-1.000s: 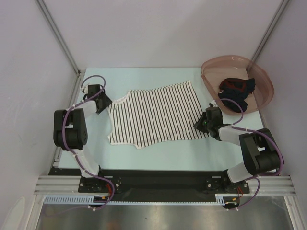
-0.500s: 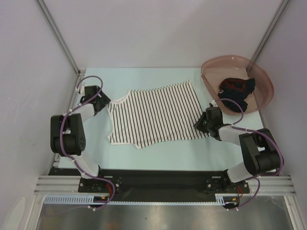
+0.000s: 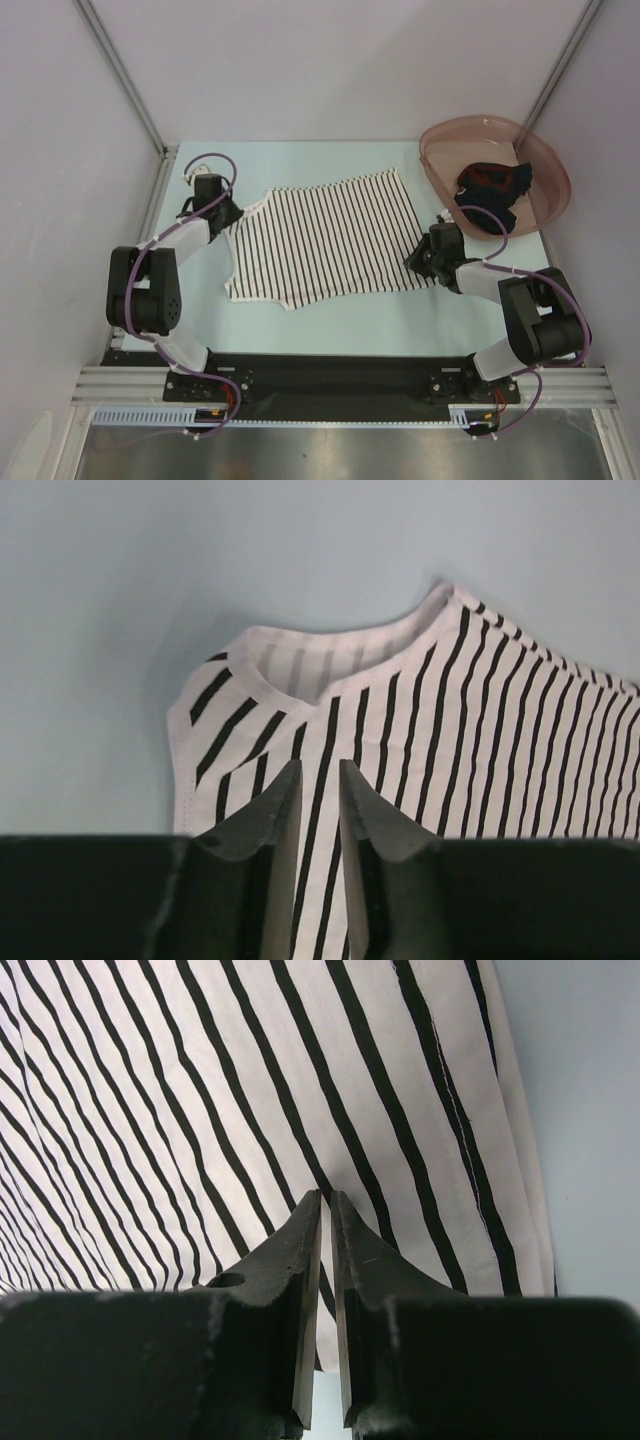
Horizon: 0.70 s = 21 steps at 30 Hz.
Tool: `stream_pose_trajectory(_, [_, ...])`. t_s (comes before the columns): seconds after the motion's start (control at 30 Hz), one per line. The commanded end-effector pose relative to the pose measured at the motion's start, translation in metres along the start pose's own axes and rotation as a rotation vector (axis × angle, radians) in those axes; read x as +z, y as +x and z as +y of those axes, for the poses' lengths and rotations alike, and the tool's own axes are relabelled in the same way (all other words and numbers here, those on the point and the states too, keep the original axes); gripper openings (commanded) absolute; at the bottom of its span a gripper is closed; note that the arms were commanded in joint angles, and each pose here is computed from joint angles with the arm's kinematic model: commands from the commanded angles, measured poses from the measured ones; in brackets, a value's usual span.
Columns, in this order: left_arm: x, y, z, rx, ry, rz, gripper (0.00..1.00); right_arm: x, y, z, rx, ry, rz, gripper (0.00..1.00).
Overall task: Fold and stack the tank tops
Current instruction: Flatten the tank top out
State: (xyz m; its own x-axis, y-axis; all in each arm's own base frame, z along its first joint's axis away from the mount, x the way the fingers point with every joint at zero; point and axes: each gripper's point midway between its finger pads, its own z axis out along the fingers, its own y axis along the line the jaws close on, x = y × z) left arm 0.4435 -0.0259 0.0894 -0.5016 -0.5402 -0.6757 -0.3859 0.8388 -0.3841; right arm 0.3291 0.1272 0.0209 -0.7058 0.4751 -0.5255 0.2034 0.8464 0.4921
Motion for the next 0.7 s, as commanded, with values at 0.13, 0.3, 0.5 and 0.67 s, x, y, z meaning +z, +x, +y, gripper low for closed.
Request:
stream_pose_trajectory(0.13, [0.025,0.01,-0.02,0.016,0.044,0.071,0.13,0.003,-0.004,0.0,0.002,0.011,0.002,0.13])
stream_pose_trajectory(0.3, [0.049,0.009,-0.007,0.014,-0.016,0.088,0.03,0.003,-0.003,0.0,0.002,0.011,0.004,0.13])
stream_pose_trajectory(0.5, [0.063,-0.015,0.021,-0.083,-0.06,0.05,0.01,0.005,-0.002,-0.001,0.001,0.016,0.008,0.13])
stream_pose_trajectory(0.67, [0.072,-0.02,0.047,-0.149,-0.115,0.079,0.0,0.005,-0.003,-0.001,0.001,0.016,0.008,0.12])
